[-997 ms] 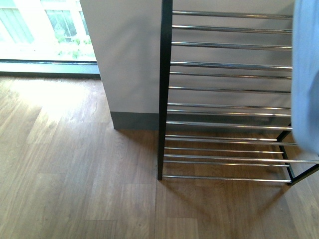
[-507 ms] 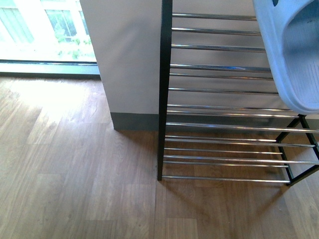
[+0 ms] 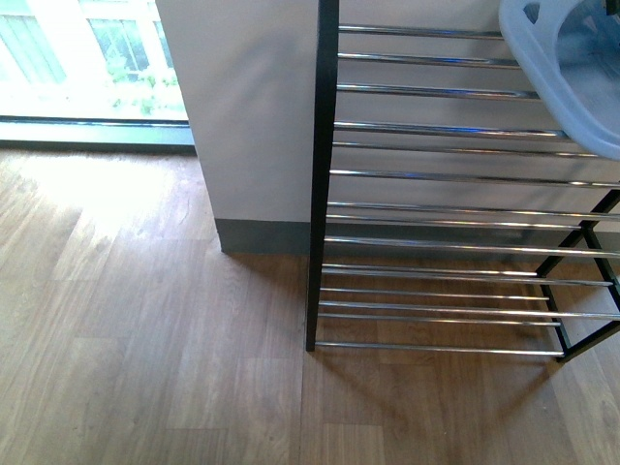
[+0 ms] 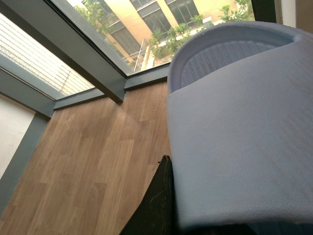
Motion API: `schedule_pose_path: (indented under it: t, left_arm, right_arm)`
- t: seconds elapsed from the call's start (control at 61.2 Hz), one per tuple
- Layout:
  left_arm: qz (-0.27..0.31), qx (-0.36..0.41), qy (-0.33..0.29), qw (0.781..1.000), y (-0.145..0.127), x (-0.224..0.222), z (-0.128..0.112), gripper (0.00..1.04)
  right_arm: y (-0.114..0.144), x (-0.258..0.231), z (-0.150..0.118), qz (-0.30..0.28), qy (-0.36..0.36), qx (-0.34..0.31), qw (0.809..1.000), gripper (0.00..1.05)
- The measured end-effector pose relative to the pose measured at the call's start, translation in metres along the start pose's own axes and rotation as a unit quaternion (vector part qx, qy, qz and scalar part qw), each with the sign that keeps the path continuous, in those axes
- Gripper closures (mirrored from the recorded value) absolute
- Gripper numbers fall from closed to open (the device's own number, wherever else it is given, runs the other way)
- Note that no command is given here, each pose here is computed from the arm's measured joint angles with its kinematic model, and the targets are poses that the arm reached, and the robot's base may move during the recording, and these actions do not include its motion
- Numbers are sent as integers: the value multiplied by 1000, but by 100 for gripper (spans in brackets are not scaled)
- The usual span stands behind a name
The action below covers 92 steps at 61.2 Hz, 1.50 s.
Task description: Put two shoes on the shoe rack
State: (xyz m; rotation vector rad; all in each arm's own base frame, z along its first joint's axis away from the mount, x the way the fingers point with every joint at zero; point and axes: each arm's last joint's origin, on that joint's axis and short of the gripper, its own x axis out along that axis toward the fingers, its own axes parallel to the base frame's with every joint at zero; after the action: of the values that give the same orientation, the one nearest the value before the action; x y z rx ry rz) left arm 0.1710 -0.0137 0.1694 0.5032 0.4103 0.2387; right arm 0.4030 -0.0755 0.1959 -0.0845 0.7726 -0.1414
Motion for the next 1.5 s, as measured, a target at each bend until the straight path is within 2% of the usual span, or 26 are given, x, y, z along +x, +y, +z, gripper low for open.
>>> schedule_pose_path:
  t: [0.212,0.245,0.474,0.703,0.866,1.013,1.128,1.226,1.373,1.504]
  left_arm:
    - [0,0,0,1000,0,0,0,103]
    - [0,0,0,1000,0,0,0,103]
    - [0,0,0,1000,0,0,0,103]
    - [0,0,0,1000,0,0,0,103]
    - [0,0,0,1000,0,0,0,103]
    - [0,0,0,1000,0,0,0,103]
    - [0,0,0,1000,0,0,0,103]
    - [0,0,0,1000,0,0,0,103]
    - [0,0,0,1000,0,0,0,103]
    - [0,0,0,1000,0,0,0,103]
  right_arm:
    - [-4,10,8,-25,0,2,1000,103]
    - [-5,10,9,-27,-2,3,1000,100]
    - [-10,1,11,-28,-28,8,999,68]
    - [-24,-34,7,-28,-68,15,997,33]
    - [-24,-61,-2,-4,-99,15,995,8]
    - [-12,-94,-11,45,-162,19,986,9]
    - [1,-133,-20,89,-249,23,964,9]
    - [12,-159,-33,106,-295,27,949,9]
    - [32,-195,-80,128,-354,36,926,9]
    - [37,-214,-121,125,-405,62,903,9]
